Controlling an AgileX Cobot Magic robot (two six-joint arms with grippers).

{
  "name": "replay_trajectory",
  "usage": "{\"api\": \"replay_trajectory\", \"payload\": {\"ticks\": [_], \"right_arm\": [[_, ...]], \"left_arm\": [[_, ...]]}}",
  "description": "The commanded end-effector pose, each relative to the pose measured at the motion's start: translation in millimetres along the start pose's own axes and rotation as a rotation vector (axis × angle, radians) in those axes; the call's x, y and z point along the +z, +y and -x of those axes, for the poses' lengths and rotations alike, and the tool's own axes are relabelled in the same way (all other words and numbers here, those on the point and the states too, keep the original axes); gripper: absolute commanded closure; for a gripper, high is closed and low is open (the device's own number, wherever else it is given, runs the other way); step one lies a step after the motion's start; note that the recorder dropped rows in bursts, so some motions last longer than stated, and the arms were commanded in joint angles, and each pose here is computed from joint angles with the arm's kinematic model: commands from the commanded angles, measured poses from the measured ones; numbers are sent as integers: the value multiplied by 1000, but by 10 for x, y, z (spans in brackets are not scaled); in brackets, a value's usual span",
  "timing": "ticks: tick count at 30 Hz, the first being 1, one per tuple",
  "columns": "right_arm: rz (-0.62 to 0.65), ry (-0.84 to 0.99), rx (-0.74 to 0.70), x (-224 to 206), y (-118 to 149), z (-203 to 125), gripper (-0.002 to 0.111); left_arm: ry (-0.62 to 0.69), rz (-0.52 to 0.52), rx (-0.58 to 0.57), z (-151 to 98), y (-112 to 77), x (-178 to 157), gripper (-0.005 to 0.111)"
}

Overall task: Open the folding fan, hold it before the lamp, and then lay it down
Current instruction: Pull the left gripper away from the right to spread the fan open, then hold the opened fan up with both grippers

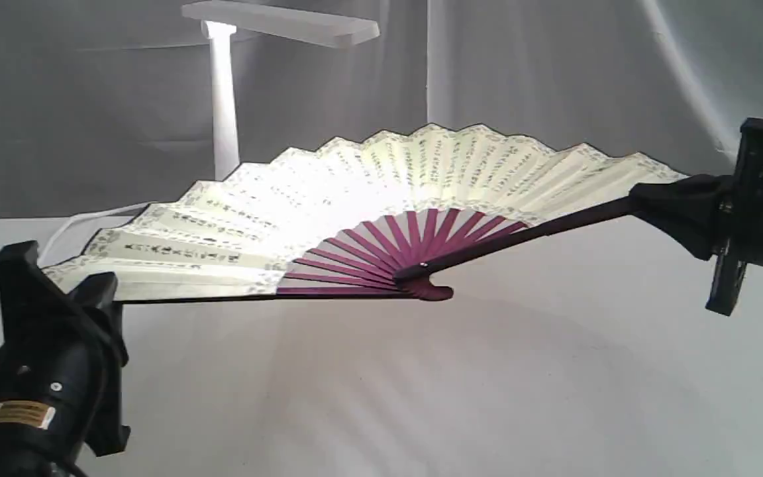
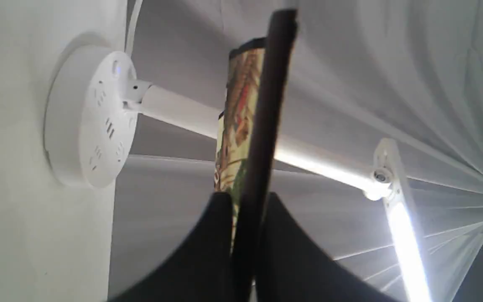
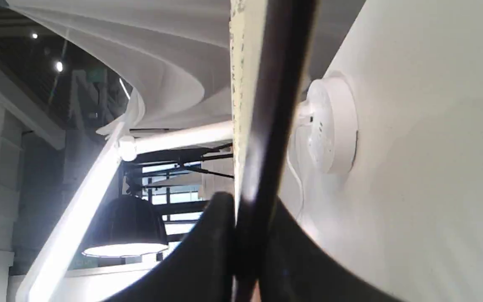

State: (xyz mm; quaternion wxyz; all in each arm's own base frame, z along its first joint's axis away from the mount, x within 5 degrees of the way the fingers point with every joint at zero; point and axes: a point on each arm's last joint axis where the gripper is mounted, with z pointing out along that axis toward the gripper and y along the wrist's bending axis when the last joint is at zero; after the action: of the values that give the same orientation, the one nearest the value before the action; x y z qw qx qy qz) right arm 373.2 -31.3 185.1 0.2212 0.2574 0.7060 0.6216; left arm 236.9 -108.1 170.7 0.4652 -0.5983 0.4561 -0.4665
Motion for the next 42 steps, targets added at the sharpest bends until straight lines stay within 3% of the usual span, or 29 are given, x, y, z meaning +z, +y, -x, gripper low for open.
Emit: {"api": "replay_trajectory", "payload": {"ticks": [1,9,18,28,42], "right_arm": [[-52,14,-60,85,-23,-51,108],[-58,39,-47,208,68,-144,108],[-43,-8,-112,127,437,-212,108],[-27,-15,-125,92,562,-248,108],[-39,-33,-130,86,571,-238,108]], "left_arm": [[-101,-100,-58,207,-214,-16,107],[-141,-152,-36,344,-405,-46,107],[-123,-191,-55,354,-523,-97,107],[-119,-235,-56,380,-672,-170,107],[-98,-137,-41,361,-592,-155,107]]}}
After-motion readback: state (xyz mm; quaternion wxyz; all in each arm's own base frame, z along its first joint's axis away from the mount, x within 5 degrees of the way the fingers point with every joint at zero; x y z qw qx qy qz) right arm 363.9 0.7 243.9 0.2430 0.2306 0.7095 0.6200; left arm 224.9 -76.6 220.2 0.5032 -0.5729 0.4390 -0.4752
